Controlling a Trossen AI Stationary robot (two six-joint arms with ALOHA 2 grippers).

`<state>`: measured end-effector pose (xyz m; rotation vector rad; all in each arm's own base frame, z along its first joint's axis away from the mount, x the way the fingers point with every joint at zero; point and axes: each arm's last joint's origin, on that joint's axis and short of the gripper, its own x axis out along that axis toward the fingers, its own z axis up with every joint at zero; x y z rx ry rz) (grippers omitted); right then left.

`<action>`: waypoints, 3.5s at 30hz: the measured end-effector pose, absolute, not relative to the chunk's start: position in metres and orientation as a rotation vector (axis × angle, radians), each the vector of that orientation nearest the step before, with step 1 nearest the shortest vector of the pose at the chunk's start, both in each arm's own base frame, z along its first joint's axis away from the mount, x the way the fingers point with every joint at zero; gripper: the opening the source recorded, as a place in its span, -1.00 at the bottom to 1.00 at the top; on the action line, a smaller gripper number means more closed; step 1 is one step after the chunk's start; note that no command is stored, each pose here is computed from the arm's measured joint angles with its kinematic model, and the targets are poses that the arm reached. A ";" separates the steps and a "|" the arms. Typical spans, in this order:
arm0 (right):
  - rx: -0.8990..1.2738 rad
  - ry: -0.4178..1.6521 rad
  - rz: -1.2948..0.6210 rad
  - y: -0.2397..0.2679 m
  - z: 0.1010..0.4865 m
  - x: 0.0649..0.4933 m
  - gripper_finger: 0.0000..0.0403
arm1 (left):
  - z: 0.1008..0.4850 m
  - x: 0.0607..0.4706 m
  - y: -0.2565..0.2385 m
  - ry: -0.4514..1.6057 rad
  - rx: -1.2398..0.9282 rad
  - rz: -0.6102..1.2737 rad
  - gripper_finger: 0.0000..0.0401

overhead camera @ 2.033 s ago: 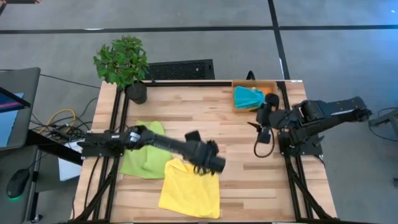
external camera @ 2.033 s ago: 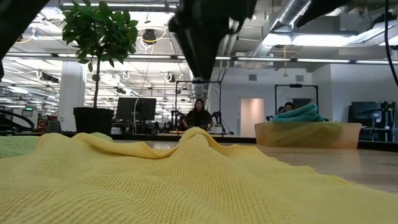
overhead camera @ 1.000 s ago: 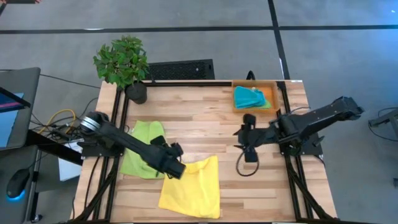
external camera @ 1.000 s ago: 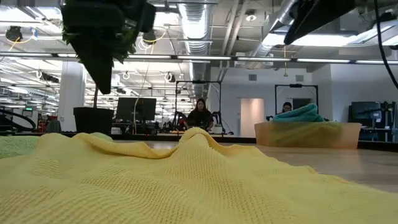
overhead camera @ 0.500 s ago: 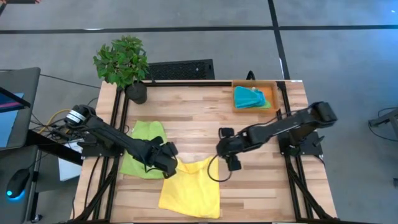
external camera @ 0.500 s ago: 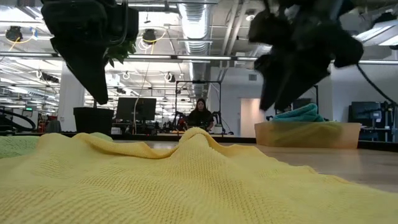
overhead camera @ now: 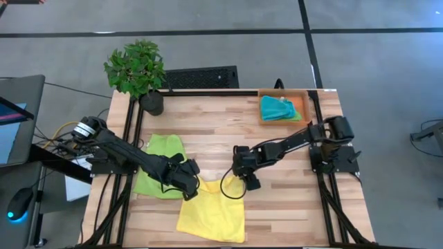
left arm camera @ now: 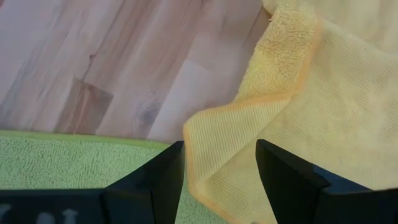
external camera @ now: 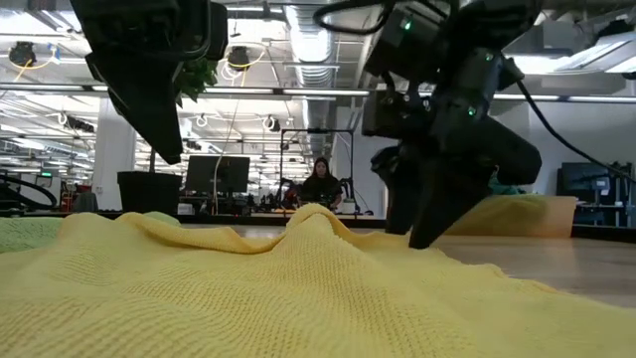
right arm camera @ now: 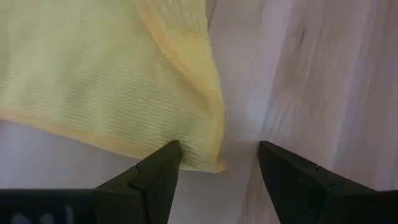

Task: Fold microfiber towels
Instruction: Fold the yellow microfiber towel

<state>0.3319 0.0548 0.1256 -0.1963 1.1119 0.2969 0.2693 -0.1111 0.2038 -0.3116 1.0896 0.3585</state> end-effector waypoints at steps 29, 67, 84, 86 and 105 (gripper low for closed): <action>-0.222 1.091 0.273 0.047 0.160 0.318 -0.96 | 0.203 0.278 -0.097 1.078 -0.411 0.412 -0.05; -0.297 1.068 0.263 0.045 0.198 0.296 -0.95 | 0.155 0.333 -0.053 1.119 -0.143 -0.152 -0.05; -0.286 1.082 0.249 0.040 0.198 0.295 -0.93 | 0.135 0.331 -0.056 1.238 -0.233 -0.197 -0.05; -0.285 1.082 0.248 0.040 0.198 0.295 -0.92 | 0.136 0.329 -0.056 1.256 -0.250 -0.187 -0.05; -0.285 1.139 0.253 0.039 0.196 0.291 -0.95 | 0.151 0.314 -0.050 1.486 -0.185 -0.027 -0.05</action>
